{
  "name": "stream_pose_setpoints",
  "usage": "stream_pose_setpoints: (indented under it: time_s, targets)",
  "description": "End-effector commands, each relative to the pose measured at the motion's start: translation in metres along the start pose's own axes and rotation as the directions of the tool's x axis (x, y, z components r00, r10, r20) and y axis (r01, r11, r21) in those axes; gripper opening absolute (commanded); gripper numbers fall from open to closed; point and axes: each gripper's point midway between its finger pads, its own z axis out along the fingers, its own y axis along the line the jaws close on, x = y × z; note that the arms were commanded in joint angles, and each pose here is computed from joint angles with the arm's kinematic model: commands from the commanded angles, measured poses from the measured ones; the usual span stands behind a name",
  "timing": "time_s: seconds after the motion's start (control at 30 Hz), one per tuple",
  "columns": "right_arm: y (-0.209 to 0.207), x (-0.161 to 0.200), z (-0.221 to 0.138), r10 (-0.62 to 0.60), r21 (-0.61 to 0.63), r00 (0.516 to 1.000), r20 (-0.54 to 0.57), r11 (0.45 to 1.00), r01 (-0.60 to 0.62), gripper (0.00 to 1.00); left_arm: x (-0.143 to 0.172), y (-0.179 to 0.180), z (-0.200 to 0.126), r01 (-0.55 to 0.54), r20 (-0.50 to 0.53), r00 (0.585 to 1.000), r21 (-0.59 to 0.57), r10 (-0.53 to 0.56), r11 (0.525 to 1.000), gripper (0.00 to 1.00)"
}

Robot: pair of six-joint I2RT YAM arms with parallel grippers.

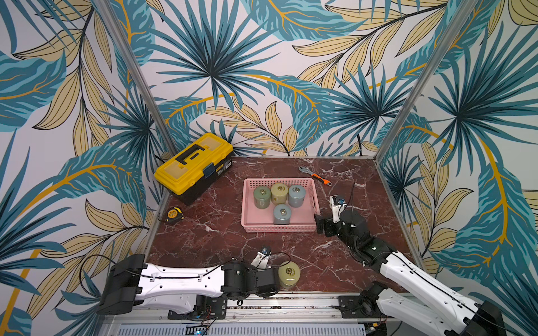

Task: Take the tea canister out of the basket
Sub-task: Place the tea canister at the center of the board.

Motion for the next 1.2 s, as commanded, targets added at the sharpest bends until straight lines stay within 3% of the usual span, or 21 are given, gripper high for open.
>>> stream_pose_setpoints:
  time_s: [0.0, 0.37, 0.9, 1.17]
  targets:
    - [-0.002, 0.004, 0.001, 0.011, 0.006, 1.0, -0.001, 1.0, -0.011, 0.99, -0.006, -0.001, 0.003, 0.021, 0.039, 0.999, -0.007, -0.021, 1.0, 0.55]
    - [0.006, 0.003, 0.0, 0.004, -0.04, 1.0, -0.005, 0.999, -0.005, 0.99, -0.005, -0.001, 0.002, 0.035, 0.019, 0.999, -0.022, -0.035, 0.999, 1.0]
    - [0.038, -0.009, -0.003, -0.015, -0.195, 0.997, -0.074, 0.981, 0.0, 0.99, -0.046, -0.004, -0.048, 0.066, 0.129, 0.989, 0.023, -0.068, 0.998, 1.0]
    - [0.06, -0.002, -0.006, -0.051, -0.284, 0.972, -0.228, 0.959, -0.016, 0.99, -0.078, 0.011, -0.06, 0.078, 0.192, 0.978, 0.01, -0.078, 0.997, 1.0]
